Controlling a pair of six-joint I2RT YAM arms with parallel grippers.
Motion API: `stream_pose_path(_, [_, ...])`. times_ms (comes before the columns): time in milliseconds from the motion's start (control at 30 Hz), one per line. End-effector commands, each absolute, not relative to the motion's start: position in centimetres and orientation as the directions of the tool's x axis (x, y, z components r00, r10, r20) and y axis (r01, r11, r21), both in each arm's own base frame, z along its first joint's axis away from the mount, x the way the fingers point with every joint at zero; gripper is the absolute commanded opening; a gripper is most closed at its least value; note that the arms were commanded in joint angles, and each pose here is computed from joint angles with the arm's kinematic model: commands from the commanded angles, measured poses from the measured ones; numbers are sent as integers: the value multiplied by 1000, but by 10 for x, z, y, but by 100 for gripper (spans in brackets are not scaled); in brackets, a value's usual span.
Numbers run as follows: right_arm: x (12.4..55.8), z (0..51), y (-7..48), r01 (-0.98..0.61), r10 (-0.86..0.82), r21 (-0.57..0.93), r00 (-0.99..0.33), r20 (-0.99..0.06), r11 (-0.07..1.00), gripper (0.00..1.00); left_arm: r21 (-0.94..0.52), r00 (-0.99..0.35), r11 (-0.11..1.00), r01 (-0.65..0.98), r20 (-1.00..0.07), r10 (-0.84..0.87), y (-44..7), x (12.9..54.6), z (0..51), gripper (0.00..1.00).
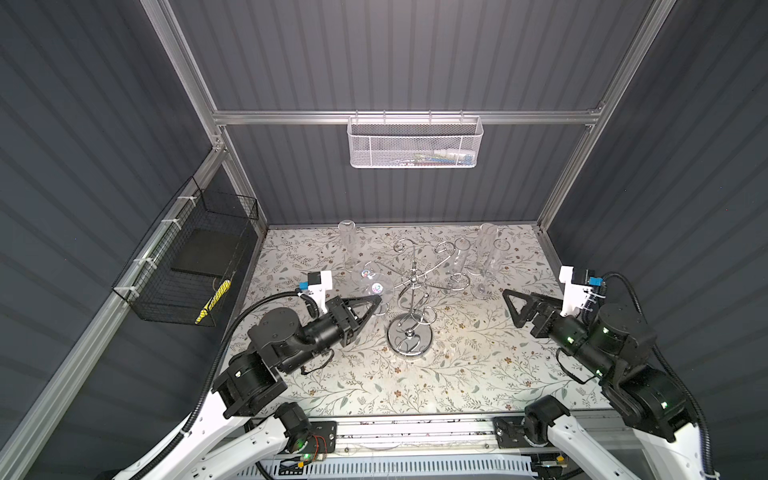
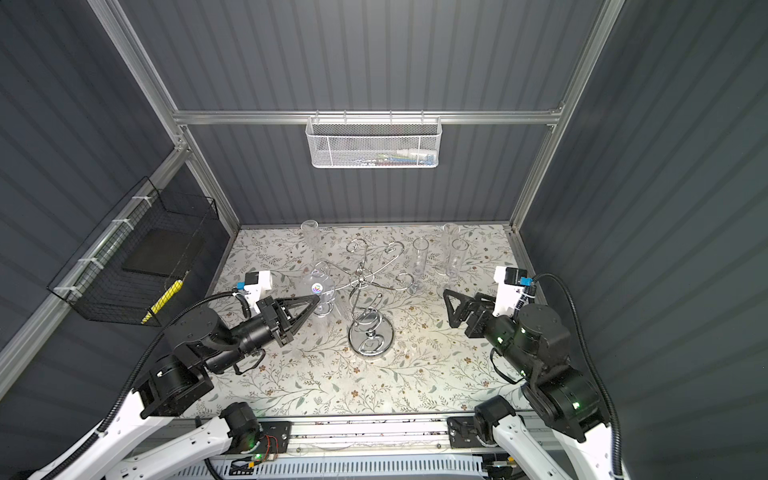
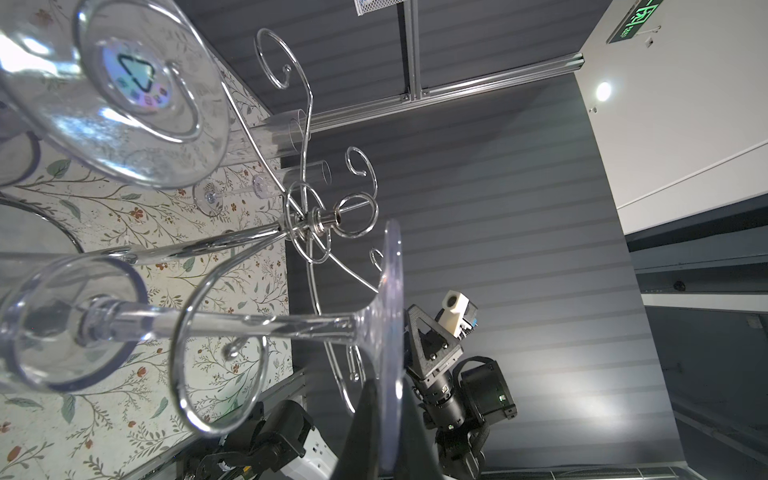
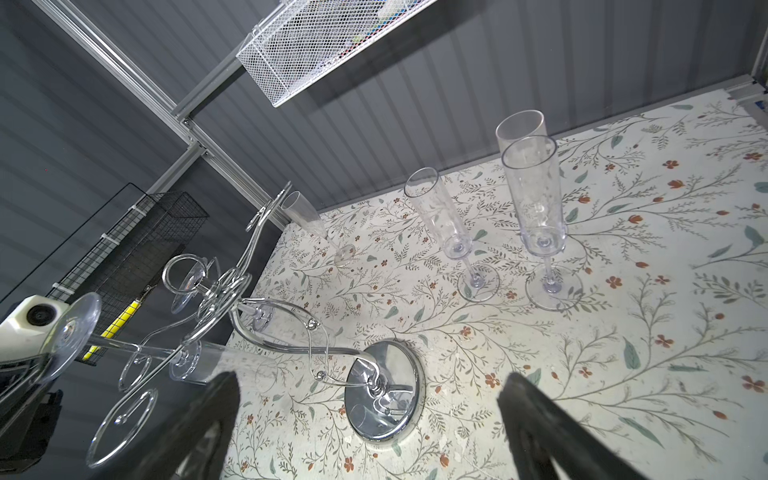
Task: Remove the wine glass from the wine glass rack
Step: 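Close the left gripper on the base of the hanging flute glass, then lift the flute glass off the rack with the left gripper while the right rises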
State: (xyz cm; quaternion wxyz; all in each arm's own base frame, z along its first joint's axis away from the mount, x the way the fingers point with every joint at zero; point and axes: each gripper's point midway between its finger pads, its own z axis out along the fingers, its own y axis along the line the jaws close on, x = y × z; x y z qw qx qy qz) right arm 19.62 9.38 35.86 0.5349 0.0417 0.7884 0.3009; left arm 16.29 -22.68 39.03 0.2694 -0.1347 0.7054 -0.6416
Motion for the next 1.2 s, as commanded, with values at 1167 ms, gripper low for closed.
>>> stream_pose_path(1167, [200,372,96,-271,386,514,-411,-826,814,99,-965,-967,141,222,-236,-92,-252,88,401,0])
